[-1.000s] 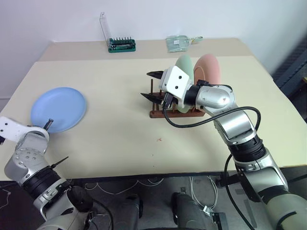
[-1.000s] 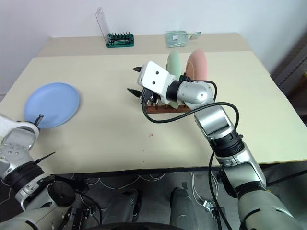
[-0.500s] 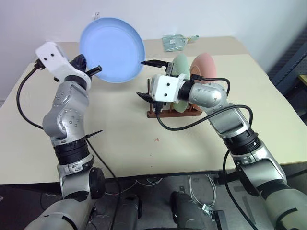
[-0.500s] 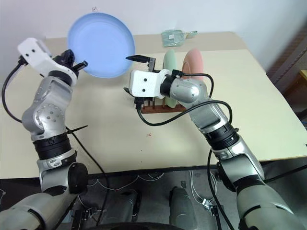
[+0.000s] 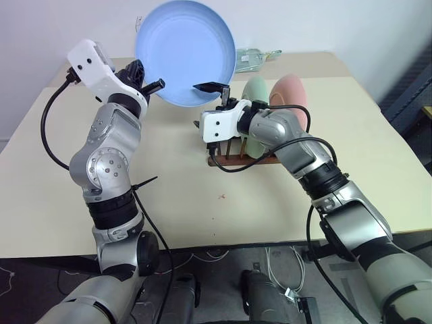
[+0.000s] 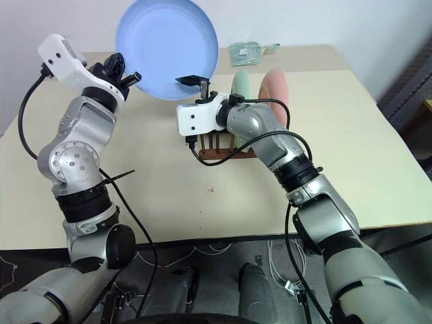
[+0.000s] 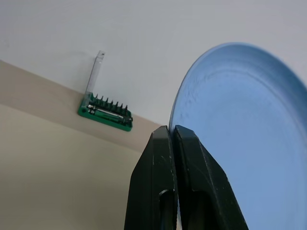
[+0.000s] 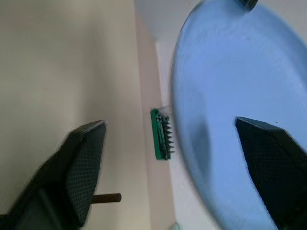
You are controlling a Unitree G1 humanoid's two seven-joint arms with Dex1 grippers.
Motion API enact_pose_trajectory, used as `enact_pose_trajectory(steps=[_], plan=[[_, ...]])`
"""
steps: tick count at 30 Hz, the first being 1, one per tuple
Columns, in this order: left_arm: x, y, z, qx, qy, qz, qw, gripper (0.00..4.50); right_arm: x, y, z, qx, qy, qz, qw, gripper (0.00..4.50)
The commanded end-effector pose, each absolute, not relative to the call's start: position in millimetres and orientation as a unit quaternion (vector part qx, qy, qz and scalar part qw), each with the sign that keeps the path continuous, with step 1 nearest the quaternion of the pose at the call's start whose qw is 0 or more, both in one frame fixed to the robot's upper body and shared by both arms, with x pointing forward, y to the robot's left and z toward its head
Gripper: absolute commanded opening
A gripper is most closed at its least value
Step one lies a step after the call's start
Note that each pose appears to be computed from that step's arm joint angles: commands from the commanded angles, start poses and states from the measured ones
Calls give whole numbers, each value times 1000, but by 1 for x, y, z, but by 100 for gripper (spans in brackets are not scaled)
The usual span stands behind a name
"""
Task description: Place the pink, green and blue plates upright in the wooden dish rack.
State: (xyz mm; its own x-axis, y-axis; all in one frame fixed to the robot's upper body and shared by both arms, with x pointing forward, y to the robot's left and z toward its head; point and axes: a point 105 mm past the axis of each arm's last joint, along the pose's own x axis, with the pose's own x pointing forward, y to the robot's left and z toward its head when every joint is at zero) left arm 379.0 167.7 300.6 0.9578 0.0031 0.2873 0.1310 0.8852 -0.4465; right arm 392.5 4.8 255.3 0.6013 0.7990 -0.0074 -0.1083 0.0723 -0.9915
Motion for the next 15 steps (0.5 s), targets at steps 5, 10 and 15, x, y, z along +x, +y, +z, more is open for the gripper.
enact_pose_trajectory(steps=[5,10,15], plan=[[369,167,318,-252,-174,-52,951,0,389,9,281,-611,-347,296,647,7],[367,169,322,-289,-188,-55,937,181,387,8,282,-615,-351,295,642,0],[363,229,337,-292,-253,62,920,272,382,9,287,-595,-357,300,654,0]])
